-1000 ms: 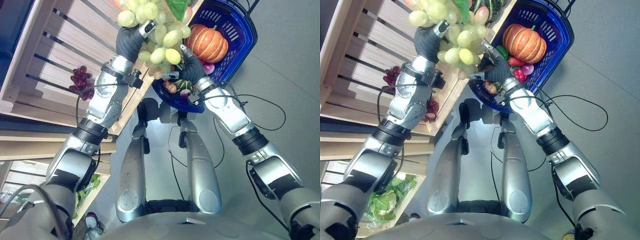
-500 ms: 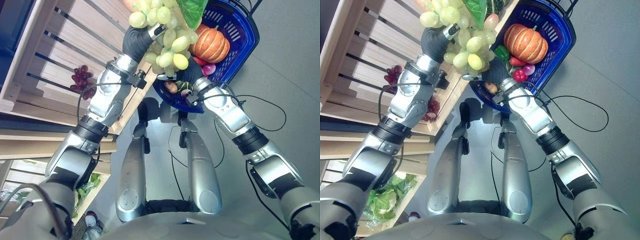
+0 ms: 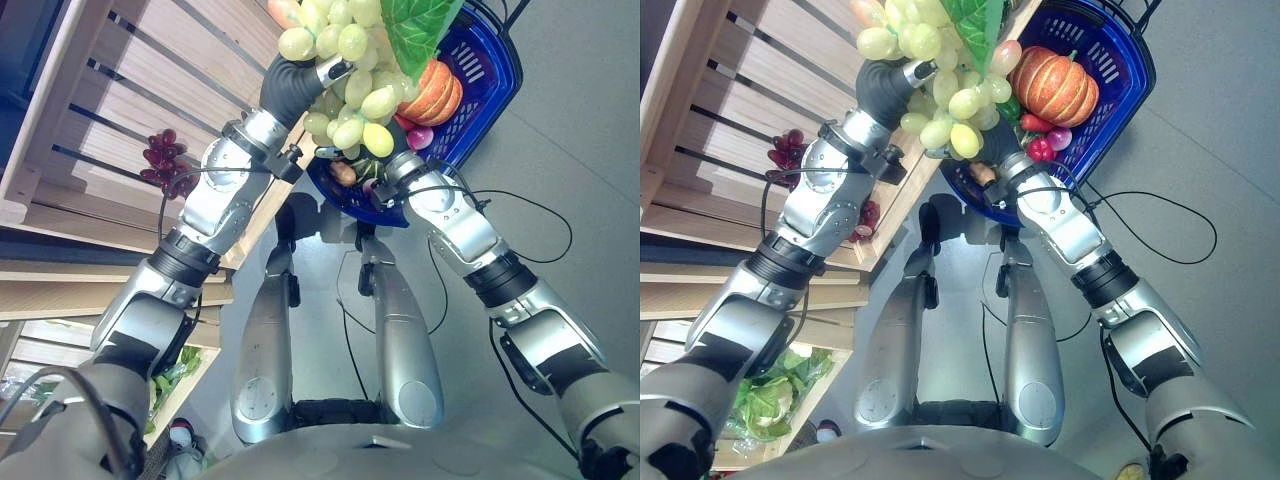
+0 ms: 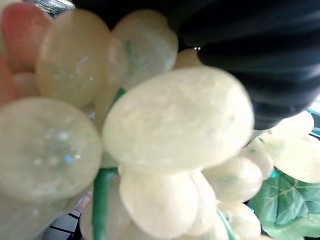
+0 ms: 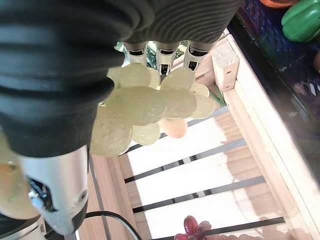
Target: Pick up fruits and vegetables into the basket
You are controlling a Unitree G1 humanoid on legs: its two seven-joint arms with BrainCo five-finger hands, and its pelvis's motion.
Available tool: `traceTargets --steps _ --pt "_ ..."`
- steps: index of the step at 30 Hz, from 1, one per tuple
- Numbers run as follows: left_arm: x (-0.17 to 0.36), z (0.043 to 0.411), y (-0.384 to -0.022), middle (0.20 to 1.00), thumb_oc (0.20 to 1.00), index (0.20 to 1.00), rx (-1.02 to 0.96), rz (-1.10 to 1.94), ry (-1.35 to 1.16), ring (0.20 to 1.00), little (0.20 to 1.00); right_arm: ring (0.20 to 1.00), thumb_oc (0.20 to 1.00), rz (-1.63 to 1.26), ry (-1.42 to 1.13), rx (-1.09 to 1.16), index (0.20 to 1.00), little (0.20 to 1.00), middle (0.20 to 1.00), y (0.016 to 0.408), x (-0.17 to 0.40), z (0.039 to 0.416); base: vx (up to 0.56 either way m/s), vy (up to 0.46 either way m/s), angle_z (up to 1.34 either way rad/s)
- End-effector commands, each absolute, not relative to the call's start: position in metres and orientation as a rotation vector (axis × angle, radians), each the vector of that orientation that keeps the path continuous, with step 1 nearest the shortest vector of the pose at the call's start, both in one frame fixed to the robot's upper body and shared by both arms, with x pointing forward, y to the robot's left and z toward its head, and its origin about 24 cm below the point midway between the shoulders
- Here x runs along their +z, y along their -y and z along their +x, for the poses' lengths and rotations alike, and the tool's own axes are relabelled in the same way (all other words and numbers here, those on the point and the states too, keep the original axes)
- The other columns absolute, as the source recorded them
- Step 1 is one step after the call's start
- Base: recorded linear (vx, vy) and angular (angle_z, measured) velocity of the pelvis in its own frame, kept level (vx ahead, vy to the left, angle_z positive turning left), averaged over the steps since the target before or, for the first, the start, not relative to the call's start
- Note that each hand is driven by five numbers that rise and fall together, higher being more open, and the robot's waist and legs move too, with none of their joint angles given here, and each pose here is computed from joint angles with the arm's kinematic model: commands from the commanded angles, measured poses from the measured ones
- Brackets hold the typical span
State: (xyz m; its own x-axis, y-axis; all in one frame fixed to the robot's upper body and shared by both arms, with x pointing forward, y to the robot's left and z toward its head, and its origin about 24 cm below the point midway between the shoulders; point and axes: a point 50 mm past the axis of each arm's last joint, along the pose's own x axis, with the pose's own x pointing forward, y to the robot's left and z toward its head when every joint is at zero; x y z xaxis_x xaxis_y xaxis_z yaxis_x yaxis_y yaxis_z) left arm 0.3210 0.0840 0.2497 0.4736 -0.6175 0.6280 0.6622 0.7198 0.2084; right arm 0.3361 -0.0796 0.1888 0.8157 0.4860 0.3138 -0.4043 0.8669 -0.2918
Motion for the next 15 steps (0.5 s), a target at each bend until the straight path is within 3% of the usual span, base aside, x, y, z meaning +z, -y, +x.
traceTargets --steps 1,2,15 --pt "0.2725 0.2937 -0.0632 0.200 0.200 0.200 -0.951 -0.129 0.885 0.200 0.200 0.937 0.937 -0.069 0.617 0.577 0.937 0.937 0.937 0.0583 0.2307 0.3107 0.00 0.000 0.00" --pt "0.2706 0.2930 -0.0622 0.200 0.200 0.200 -0.954 -0.130 0.883 0.200 0.200 0.200 0.200 -0.066 0.620 0.567 0.200 0.200 0.200 0.0584 0.2304 0.3107 0.00 0.000 0.00" --pt "0.2696 0.2911 -0.0619 0.200 0.200 0.200 -0.950 -0.143 0.887 0.200 0.200 0.200 0.200 -0.058 0.624 0.550 0.200 0.200 0.200 0.0581 0.2300 0.3107 0.00 0.000 0.00"
